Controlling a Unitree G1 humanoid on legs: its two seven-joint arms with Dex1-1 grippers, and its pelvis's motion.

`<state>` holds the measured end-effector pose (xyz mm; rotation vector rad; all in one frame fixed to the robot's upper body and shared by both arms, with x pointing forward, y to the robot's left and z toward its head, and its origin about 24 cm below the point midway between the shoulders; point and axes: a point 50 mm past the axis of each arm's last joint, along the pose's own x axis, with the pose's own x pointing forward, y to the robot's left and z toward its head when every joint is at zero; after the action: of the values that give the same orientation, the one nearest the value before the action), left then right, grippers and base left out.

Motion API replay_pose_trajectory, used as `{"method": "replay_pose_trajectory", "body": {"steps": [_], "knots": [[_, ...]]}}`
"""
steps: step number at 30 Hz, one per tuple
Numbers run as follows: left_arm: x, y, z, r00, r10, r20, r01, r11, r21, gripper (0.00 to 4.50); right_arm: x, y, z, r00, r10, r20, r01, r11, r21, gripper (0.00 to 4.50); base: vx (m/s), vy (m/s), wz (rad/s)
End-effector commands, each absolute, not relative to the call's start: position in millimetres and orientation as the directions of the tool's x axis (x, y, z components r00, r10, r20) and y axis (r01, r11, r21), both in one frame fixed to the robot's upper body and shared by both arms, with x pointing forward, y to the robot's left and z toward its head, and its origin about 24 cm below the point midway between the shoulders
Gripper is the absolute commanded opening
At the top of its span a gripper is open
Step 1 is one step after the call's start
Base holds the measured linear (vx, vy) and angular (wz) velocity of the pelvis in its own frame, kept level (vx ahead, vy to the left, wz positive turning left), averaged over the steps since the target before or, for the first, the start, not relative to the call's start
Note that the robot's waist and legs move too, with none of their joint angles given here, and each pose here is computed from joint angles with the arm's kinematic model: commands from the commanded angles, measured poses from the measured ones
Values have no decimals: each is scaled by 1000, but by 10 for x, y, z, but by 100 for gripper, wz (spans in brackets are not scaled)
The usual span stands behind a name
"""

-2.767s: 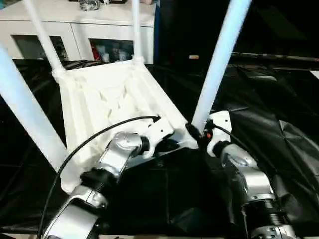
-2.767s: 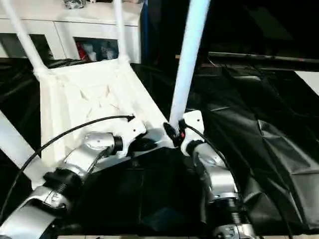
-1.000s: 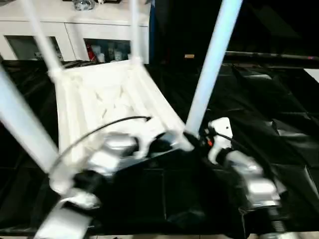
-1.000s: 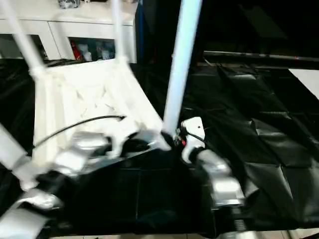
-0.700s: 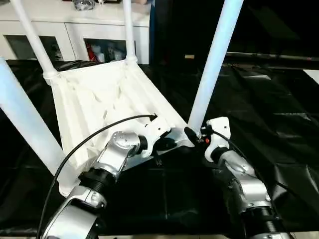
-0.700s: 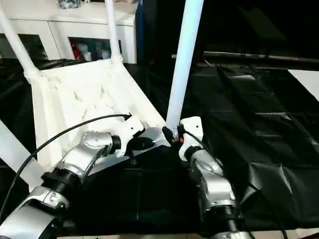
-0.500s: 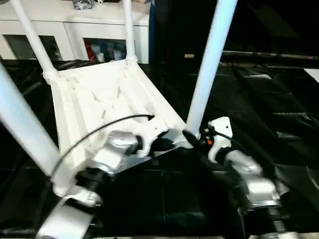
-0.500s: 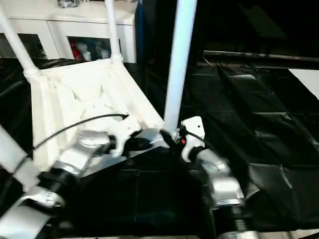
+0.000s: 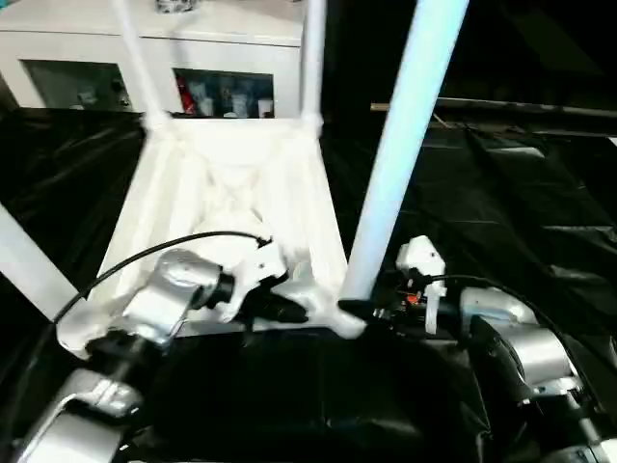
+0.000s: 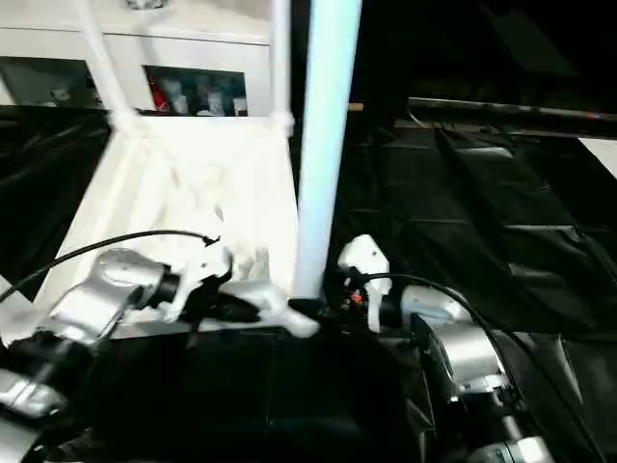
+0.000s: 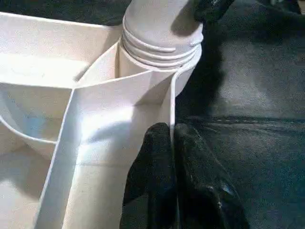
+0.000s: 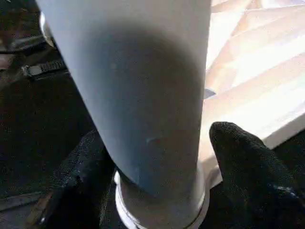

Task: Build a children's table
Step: Rotate leg to tighten

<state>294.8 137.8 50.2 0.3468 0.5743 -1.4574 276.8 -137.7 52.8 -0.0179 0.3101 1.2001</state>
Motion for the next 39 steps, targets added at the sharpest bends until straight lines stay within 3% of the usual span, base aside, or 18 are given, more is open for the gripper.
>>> {"method": "replay_pose_trajectory", "body": {"steps": [1,11,12,15,16,17,20,25,29,32,34,36,39], "knots": [[2789,1369,269,-93,-790,-606,970,65,-234,0,2772,-1380,577,308,922,-237,-926,347,150,295,0,0,0],[2783,1400,261,-34,-797,-603,971,118,-210,0,2736,-1372,516,286,928,-239,-923,334,192,232,0,0,0],[2817,1386,259,2,-798,-603,971,147,-191,0,2757,-1372,499,321,916,-240,-911,368,185,224,0,0,0],[3017,1272,242,194,-784,-590,948,305,-93,0,2898,-1391,378,557,790,-257,-786,601,144,220,0,0,0],[3027,1265,241,203,-782,-589,946,312,-89,0,2905,-1393,371,569,781,-259,-777,614,143,215,0,0,0],[3095,1162,242,265,-772,-578,930,363,-58,0,2938,-1379,324,657,710,-254,-700,699,145,212,-52,-1,1],[3173,958,260,346,-756,-555,907,422,-10,0,2962,-1320,268,762,596,-253,-576,803,154,206,0,0,0],[3213,665,269,397,-747,-533,892,450,33,0,2994,-1178,213,845,463,-268,-441,887,141,201,0,0,0],[3202,566,273,380,-754,-536,906,419,54,0,2983,-1015,234,825,505,-253,-485,863,141,201,0,0,0],[3156,576,285,306,-782,-543,941,335,49,0,2943,-894,289,768,601,-220,-593,798,109,201,0,0,0],[3122,624,278,261,-791,-554,954,298,25,0,2918,-881,310,728,654,-205,-645,755,118,201,0,0,0],[3101,672,277,234,-798,-555,961,277,6,0,2911,-905,337,709,680,-186,-665,733,144,253,0,0,0],[3041,828,272,169,-812,-558,975,221,-26,0,2899,-1022,412,653,740,-163,-719,673,174,271,0,0,0]]}}
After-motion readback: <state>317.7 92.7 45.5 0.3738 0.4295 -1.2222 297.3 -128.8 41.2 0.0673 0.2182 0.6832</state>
